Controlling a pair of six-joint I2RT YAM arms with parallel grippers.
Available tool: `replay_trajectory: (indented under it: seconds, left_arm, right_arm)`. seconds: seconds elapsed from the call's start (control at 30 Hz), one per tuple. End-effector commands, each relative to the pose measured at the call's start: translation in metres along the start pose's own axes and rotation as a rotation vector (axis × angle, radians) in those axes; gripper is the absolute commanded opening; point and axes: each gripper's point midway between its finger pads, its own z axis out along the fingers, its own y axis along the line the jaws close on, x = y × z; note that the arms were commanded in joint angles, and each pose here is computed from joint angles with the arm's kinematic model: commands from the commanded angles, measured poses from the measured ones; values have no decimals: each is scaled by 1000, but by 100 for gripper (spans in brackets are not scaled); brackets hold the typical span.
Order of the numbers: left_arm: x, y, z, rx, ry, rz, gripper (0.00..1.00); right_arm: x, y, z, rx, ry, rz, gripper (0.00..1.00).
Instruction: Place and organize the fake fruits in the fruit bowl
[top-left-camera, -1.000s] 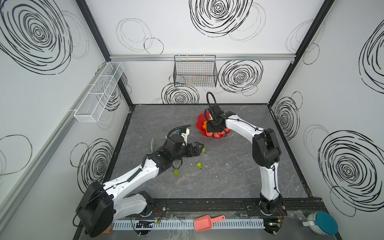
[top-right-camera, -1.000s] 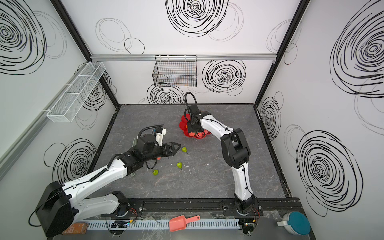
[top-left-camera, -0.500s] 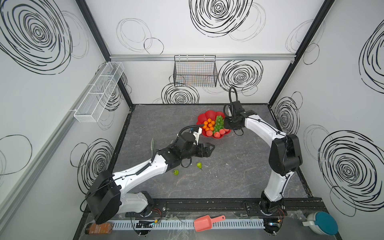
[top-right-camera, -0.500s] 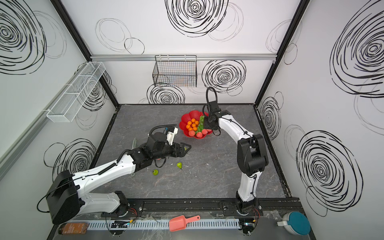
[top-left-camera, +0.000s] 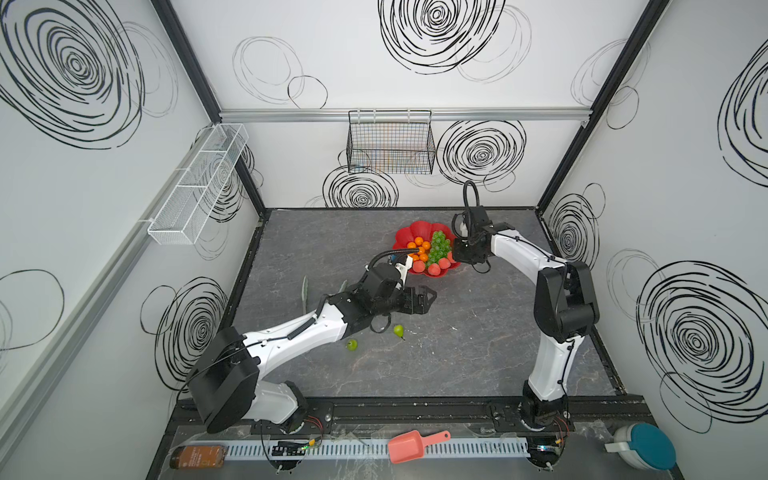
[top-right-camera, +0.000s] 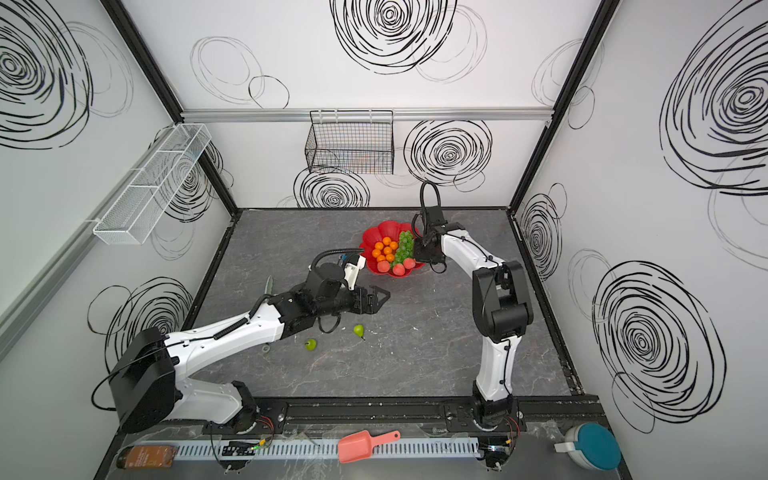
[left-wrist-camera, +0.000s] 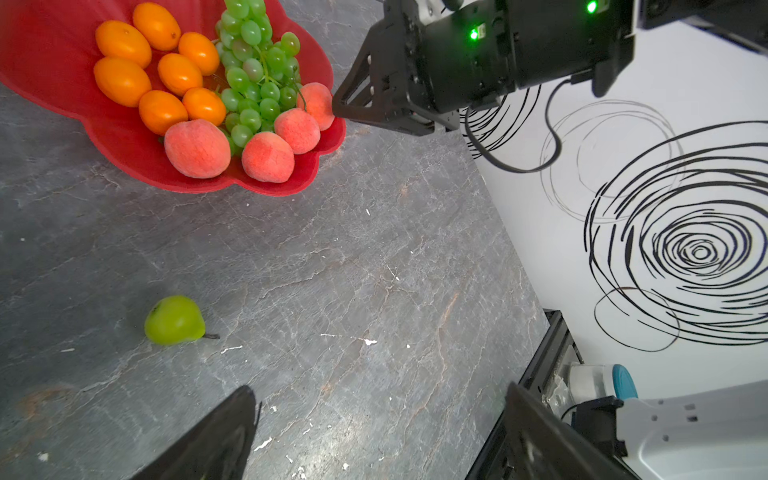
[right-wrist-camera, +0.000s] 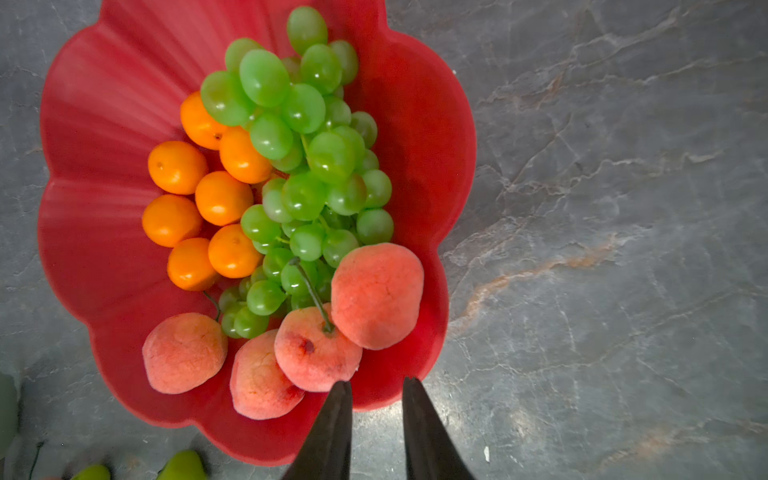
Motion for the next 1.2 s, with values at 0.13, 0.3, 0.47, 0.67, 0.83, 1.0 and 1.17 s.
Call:
replay_trajectory:
  seconds: [0.13, 0.3, 0.47, 0.67, 0.83, 1.0, 1.17]
  left_arm:
    - [-20, -11, -7, 40, -61, 20, 96]
    - [-21, -6, -10, 33, -62, 15, 96]
    - [-22, -3, -11, 31, -64, 10, 96]
    - [-21, -2, -12, 28, -63, 8, 96]
    - [-21, -1, -13, 26, -67, 8, 96]
    - [-20, 1, -14, 24, -67, 5, 96]
    - [-20, 4, -17, 16, -69, 0, 96]
  right_arm:
    - [-7, 3, 13, -8, 1, -7, 24]
    - [-7, 2, 19, -4, 10, -6, 24]
    - [-11, 3, 20, -1, 3, -8, 24]
    - [-15, 5, 24, -1, 7, -10, 24]
    - [-15, 7, 30, -5, 14, -14, 23]
    - [-12, 10, 34, -5, 27, -23, 23]
    - [-16, 13, 29, -5, 18, -30, 23]
